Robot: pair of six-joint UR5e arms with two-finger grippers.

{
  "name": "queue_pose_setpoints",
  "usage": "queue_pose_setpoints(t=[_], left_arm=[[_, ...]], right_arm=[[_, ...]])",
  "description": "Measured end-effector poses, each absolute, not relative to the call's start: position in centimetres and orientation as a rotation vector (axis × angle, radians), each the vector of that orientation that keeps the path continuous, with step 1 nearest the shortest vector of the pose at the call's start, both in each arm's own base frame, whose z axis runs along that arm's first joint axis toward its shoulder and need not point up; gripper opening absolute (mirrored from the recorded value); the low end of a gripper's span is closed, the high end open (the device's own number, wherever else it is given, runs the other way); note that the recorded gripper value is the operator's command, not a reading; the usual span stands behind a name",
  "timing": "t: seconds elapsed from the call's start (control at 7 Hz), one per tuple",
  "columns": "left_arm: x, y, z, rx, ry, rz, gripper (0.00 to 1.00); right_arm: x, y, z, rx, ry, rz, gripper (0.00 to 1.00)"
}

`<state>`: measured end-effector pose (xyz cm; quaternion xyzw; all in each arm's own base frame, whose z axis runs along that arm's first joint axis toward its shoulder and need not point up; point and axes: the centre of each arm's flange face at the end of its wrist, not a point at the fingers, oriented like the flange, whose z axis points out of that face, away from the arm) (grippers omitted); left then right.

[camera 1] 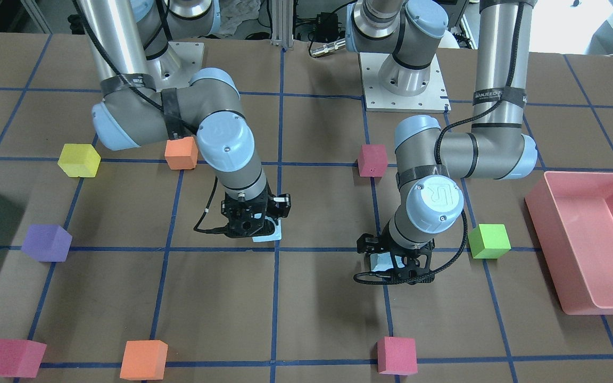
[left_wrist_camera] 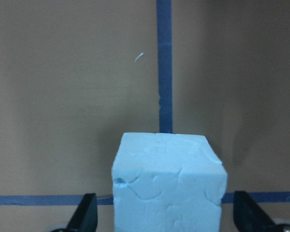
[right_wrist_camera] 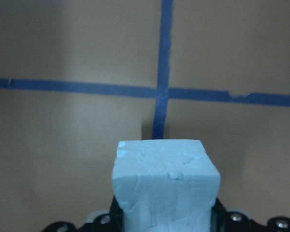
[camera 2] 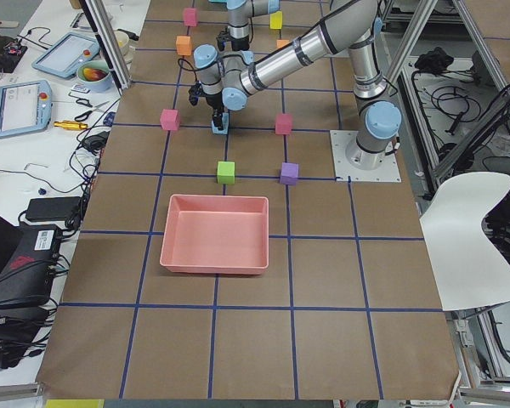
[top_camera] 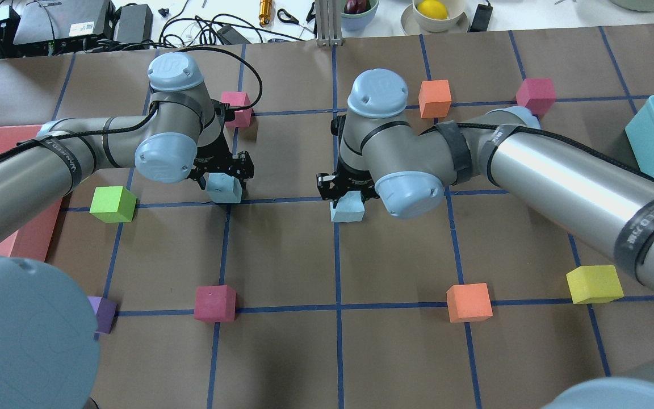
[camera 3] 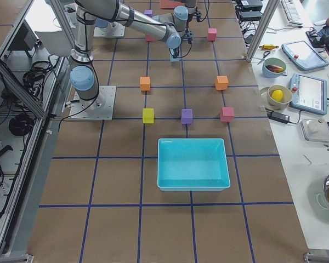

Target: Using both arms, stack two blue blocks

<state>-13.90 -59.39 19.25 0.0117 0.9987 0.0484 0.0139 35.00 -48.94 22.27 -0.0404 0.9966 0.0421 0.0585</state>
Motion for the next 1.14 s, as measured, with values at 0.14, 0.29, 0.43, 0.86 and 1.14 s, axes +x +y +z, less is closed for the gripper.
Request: queue_pose_setpoints(t=[0.14,0.29,0.43,0.86,1.14], left_arm=[[-13.9,-59.5,19.2,0.039,3.114,0.142,0.06],[-14.0,-59.7,19.3,0.037,3.118,0.132,0.05],[-14.1,-60.0,19.8,0.033,3.126,0.115,0.05],[-15.7,-59.7,23.0,0.043,3.171,0.098,0.03],[-17.0,-58.3,25.4,0.076,3.177,0.102,0.03]], right_arm=[[37.0,-46.6,21.9,-0.156,3.034,0.195,0.21],[38.3,-44.9,21.5,-0.180,3.047,0.237,0.21],[38.5,-43.8,20.9,-0.190,3.063,0.265,0.21],[37.8,-43.9,20.2,-0.172,3.090,0.261,0.69],[37.5,-44.3,19.9,-0.161,3.089,0.243,1.00]])
